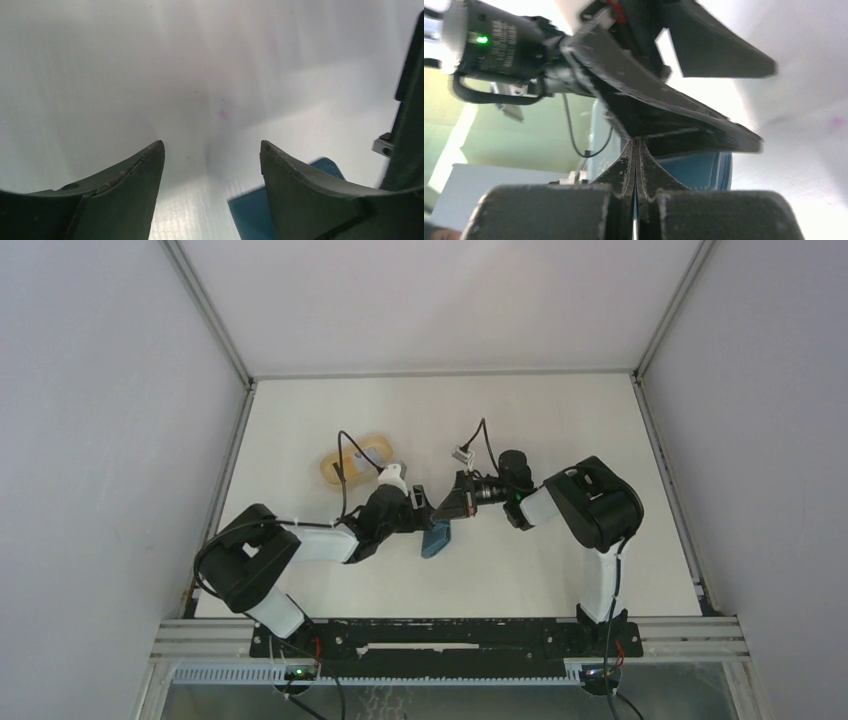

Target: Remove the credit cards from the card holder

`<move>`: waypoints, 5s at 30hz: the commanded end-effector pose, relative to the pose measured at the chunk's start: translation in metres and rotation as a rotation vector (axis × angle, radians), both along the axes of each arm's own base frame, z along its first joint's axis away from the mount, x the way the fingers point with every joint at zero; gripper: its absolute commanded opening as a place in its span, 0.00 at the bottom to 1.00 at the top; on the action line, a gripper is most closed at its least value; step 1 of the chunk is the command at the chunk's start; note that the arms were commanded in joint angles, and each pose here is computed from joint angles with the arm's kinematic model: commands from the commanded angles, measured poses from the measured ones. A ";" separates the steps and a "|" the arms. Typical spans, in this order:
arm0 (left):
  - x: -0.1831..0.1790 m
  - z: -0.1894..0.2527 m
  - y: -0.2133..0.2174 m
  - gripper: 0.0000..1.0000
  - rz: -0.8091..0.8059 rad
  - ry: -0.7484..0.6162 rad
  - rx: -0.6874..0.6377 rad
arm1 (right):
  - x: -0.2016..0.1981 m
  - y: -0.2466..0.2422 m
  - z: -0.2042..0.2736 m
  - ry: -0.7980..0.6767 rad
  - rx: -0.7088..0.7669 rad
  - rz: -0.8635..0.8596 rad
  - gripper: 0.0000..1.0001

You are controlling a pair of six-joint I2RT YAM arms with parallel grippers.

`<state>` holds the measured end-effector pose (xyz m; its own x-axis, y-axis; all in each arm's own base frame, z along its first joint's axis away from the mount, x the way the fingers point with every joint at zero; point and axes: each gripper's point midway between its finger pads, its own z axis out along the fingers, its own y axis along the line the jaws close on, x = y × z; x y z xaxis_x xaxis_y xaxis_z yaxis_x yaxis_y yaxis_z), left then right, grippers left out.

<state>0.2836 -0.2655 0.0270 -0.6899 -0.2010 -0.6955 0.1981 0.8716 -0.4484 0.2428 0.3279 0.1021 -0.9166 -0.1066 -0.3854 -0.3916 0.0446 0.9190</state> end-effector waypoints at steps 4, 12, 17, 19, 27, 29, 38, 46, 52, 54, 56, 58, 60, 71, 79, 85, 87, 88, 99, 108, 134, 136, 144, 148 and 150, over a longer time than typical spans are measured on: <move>-0.059 -0.057 0.013 0.76 -0.100 0.202 0.142 | -0.016 0.007 0.102 -0.305 0.269 0.106 0.00; -0.059 -0.048 0.017 0.76 -0.070 0.175 0.110 | -0.016 -0.004 0.143 -0.401 0.318 0.075 0.00; -0.052 -0.023 0.036 0.80 0.003 0.099 0.128 | -0.016 -0.014 0.151 -0.417 0.313 0.066 0.00; -0.049 -0.011 0.047 0.83 0.034 0.071 0.135 | -0.015 -0.019 0.146 -0.412 0.294 0.051 0.00; -0.054 0.032 0.079 0.86 0.097 0.011 0.041 | -0.011 -0.023 0.059 -0.582 -0.373 -0.247 0.58; -0.060 0.038 0.075 0.86 0.067 0.010 -0.002 | -0.026 -0.027 0.052 -0.570 -0.449 -0.262 0.63; -0.101 0.020 0.045 0.82 -0.105 0.122 -0.055 | -0.098 -0.043 -0.025 -0.388 -0.786 -0.337 0.65; -0.123 0.008 0.026 0.81 -0.146 0.164 -0.096 | -0.122 -0.059 -0.058 -0.335 -0.924 -0.433 0.62; -0.129 -0.005 0.009 0.81 -0.171 0.189 -0.069 | -0.135 -0.052 -0.069 -0.363 -0.949 -0.418 0.62; -0.130 -0.007 0.002 0.81 -0.184 0.196 -0.063 | -0.136 -0.049 -0.070 -0.363 -0.942 -0.410 0.62; -0.131 -0.009 -0.005 0.80 -0.189 0.201 -0.072 | -0.137 -0.048 -0.074 -0.357 -0.949 -0.408 0.62; -0.131 -0.014 -0.009 0.80 -0.188 0.214 -0.067 | -0.138 -0.049 -0.079 -0.351 -0.964 -0.403 0.61; -0.130 -0.017 -0.013 0.80 -0.191 0.222 -0.066 | -0.138 -0.050 -0.084 -0.352 -0.980 -0.398 0.60; -0.123 -0.027 -0.017 0.75 -0.166 0.230 -0.035 | -0.128 -0.055 -0.094 -0.375 -1.020 -0.412 0.00; -0.100 -0.025 -0.011 0.75 -0.090 0.185 0.018 | -0.089 -0.051 -0.071 -0.360 -0.916 -0.465 0.00; -0.079 -0.012 0.018 0.75 -0.008 0.138 0.017 | -0.056 -0.049 -0.037 -0.397 -0.800 -0.518 0.00; -0.074 -0.004 0.023 0.75 0.001 0.116 0.011 | -0.045 -0.049 -0.031 -0.387 -0.764 -0.535 0.00; -0.074 -0.003 0.025 0.75 0.000 0.112 0.015 | -0.042 -0.050 -0.029 -0.378 -0.755 -0.536 0.00; -0.079 0.002 0.025 0.75 -0.011 0.107 -0.021 | -0.025 -0.034 0.005 -0.345 -0.523 -0.523 0.00; -0.087 0.044 0.013 0.79 -0.094 0.047 -0.140 | -0.026 -0.032 0.002 -0.328 -0.512 -0.501 0.00; -0.094 0.048 -0.010 0.82 -0.185 0.050 -0.211 | -0.038 0.000 0.054 -0.313 -0.357 -0.406 0.05; -0.098 0.049 -0.012 0.82 -0.203 0.058 -0.223 | -0.039 0.002 0.053 -0.311 -0.356 -0.400 0.00; -0.100 0.036 -0.008 0.82 -0.193 0.089 -0.200 | -0.038 -0.003 0.056 -0.325 -0.370 -0.425 0.00; -0.100 0.030 -0.007 0.82 -0.189 0.099 -0.180 | -0.033 -0.014 0.048 -0.331 -0.427 -0.460 0.00; -0.099 0.027 -0.007 0.82 -0.187 0.103 -0.171 | -0.029 -0.019 0.043 -0.321 -0.447 -0.478 0.00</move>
